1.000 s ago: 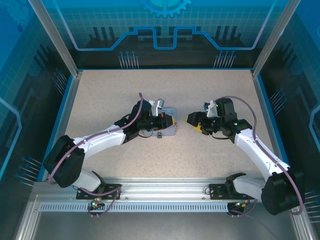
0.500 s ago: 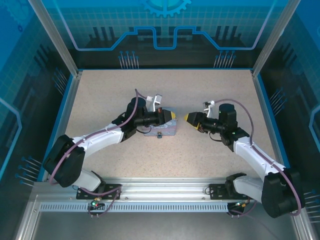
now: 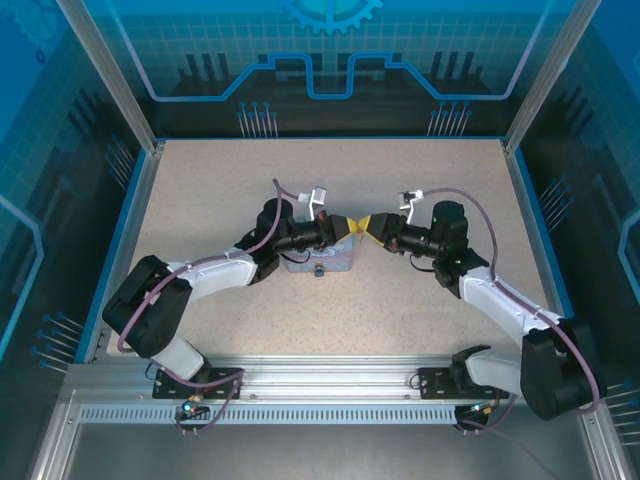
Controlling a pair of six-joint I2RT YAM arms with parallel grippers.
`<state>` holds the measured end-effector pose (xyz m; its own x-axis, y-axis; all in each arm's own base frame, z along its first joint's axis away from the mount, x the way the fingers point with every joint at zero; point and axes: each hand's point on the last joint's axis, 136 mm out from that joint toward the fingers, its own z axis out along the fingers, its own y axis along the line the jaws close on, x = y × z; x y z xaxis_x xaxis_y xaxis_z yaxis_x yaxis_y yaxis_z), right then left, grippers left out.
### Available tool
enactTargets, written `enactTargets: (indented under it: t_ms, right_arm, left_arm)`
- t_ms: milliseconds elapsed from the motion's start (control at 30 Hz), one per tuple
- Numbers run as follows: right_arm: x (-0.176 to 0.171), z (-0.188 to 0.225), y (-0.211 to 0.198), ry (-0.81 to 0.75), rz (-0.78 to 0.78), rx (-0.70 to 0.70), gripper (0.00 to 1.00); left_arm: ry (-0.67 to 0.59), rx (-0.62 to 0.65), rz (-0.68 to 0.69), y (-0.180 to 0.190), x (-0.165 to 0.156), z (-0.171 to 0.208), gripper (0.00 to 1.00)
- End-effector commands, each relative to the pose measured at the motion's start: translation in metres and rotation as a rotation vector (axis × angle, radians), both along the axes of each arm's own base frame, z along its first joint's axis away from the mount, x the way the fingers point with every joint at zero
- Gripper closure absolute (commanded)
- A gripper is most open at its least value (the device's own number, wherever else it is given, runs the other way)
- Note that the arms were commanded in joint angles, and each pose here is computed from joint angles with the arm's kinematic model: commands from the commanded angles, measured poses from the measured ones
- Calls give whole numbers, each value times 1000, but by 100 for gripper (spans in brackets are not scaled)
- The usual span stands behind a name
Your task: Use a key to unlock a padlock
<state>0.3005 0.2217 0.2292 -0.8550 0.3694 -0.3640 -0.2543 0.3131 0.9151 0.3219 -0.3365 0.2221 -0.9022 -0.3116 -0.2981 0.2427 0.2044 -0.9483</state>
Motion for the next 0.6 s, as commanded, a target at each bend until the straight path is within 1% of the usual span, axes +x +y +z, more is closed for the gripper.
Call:
enactTargets:
  t_ms: [0,133,233,300,567]
  right_arm:
    - [4,21,8,-61,10,34,57]
    - [3,19,8,-53,3,38,61]
    - [2,15,8,-45,3,32,61]
    - [1,13,8,-41,2,29,64]
    - [-5,2,6,-19,8,19,70]
  left_arm:
    - [-26,-66,21,2,3,13,100]
    - [-15,-77,37,3,5,12,100]
    - [-17,-85,35,3,5,14,100]
    - [-15,-85,37,3,5,14,100]
    - [-20,-75,41,5,7,16,100]
